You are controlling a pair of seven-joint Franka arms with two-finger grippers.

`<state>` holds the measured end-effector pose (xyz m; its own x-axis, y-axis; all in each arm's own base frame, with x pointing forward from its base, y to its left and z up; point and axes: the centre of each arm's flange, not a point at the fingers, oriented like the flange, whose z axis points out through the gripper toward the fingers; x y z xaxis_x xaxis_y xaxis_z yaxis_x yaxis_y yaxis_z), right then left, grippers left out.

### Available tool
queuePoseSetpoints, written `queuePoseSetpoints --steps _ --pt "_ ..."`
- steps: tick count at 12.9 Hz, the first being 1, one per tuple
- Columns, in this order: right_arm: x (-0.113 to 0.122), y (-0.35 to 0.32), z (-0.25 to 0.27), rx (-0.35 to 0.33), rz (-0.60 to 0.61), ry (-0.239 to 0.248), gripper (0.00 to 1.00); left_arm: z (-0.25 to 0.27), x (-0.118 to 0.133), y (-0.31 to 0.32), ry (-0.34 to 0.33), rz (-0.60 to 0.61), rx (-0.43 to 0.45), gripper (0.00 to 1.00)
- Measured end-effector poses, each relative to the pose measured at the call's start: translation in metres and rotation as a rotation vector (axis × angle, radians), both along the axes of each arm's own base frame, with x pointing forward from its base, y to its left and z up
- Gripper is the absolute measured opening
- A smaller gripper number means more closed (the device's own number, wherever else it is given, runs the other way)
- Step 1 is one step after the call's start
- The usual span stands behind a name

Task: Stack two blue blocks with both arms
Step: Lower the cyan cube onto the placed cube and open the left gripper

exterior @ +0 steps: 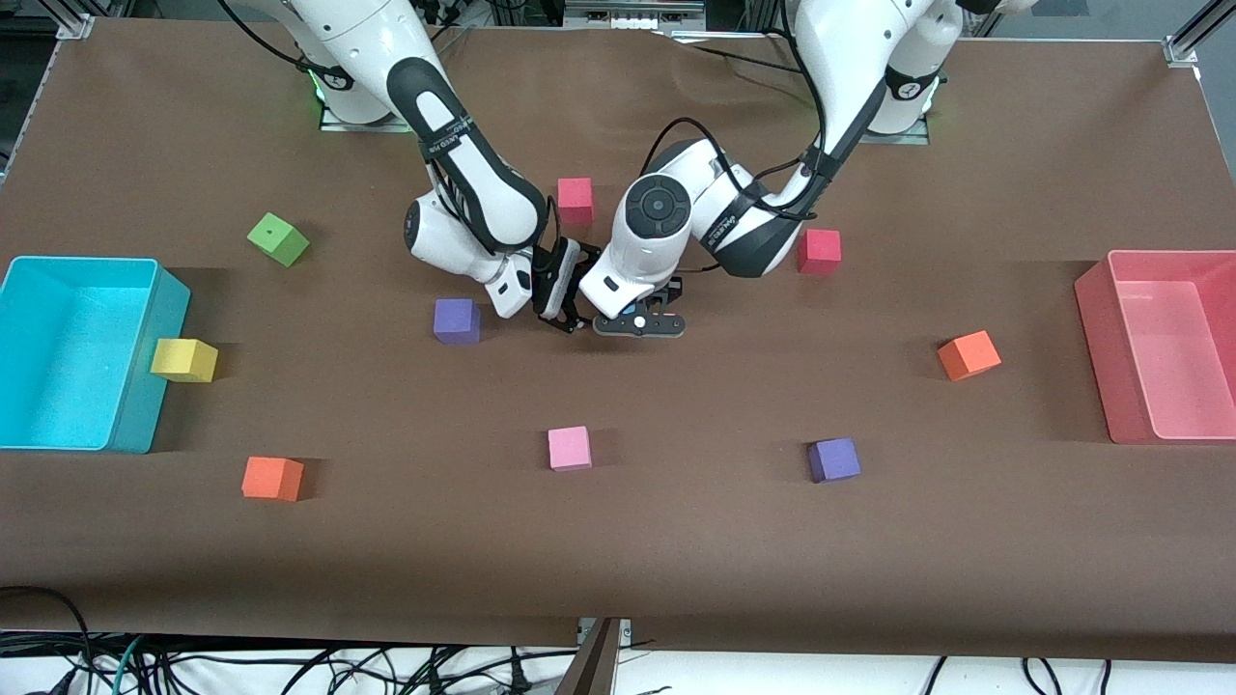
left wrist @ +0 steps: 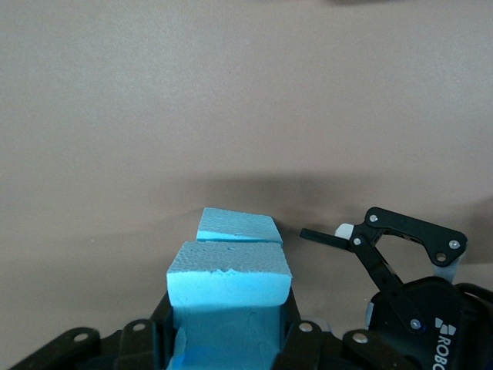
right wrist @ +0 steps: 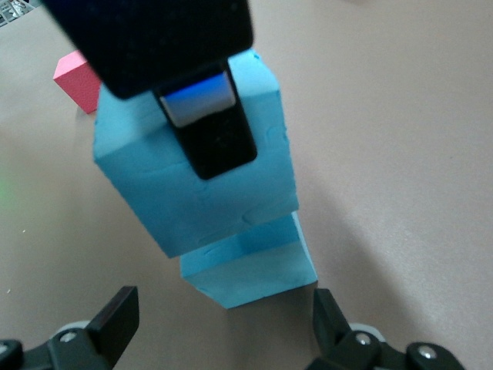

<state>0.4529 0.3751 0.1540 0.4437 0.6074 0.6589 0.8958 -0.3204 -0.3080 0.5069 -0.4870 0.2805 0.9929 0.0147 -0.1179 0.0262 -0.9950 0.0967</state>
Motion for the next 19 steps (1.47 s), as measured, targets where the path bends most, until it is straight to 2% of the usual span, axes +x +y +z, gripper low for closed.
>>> queuePoseSetpoints --steps 13,14,18,19 --pt "0.002 -0.002 0.0 -0.001 -0.004 -0.001 1.0 -0.013 -0.011 -0.008 -0.017 -0.005 0.048 0.53" --pt "0.002 -0.002 0.0 -0.001 -0.004 -0.001 1.0 -0.013 -0.011 -0.008 -0.017 -0.004 0.048 0.59" --pt "0.002 -0.002 0.0 -0.001 -0.004 -0.001 1.0 -0.013 -0.009 -0.006 -0.017 0.0 0.048 0.96" --pt "0.002 -0.002 0.0 -0.001 -0.004 -0.001 1.0 -0.013 -0.008 -0.006 -0.018 0.001 0.046 1.0"
